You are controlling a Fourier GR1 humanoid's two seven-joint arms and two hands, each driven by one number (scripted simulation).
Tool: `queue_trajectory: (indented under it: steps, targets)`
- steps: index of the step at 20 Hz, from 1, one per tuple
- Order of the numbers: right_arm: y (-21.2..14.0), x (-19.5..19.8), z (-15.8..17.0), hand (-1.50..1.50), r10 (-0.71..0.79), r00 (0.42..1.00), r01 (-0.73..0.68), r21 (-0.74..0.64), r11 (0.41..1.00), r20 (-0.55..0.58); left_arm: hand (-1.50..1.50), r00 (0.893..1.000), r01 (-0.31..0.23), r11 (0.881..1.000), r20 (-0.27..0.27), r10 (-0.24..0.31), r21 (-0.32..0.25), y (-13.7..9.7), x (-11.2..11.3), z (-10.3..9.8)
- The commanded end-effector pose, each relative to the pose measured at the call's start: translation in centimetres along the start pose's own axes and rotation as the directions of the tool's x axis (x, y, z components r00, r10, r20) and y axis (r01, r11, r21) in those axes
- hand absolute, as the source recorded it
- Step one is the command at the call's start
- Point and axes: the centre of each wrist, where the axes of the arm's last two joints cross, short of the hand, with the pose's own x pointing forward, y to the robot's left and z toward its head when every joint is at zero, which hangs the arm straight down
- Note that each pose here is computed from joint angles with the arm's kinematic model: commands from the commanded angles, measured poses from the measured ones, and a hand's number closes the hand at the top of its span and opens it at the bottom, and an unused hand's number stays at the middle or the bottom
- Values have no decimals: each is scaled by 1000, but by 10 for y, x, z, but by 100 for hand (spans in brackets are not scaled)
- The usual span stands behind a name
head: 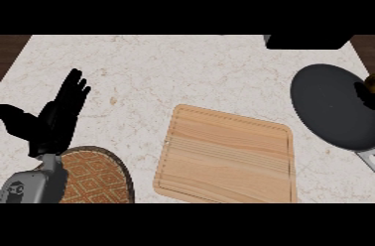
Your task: Pick the lemon from the cutting board and place it in the pan
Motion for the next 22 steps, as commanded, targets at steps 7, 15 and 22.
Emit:
queue_trajectory:
  steps: [7, 15, 22]
  targets:
    - [77, -44, -14, 150, 0, 1000, -2, 79, 997, 22, 0, 1000, -5, 1000, 6, 5, -25, -6, -1, 25]
    - [95, -72, -12, -150, -74, 972, 130, 247, 960, -225, 0, 1000, -5, 1000, 6, 6, -1, -19, 8, -4]
    - [98, -92, 3, -150, -287, 942, 309, 115, 944, -175, 0, 1000, -15, 1000, 4, 15, -15, -9, -2, 4]
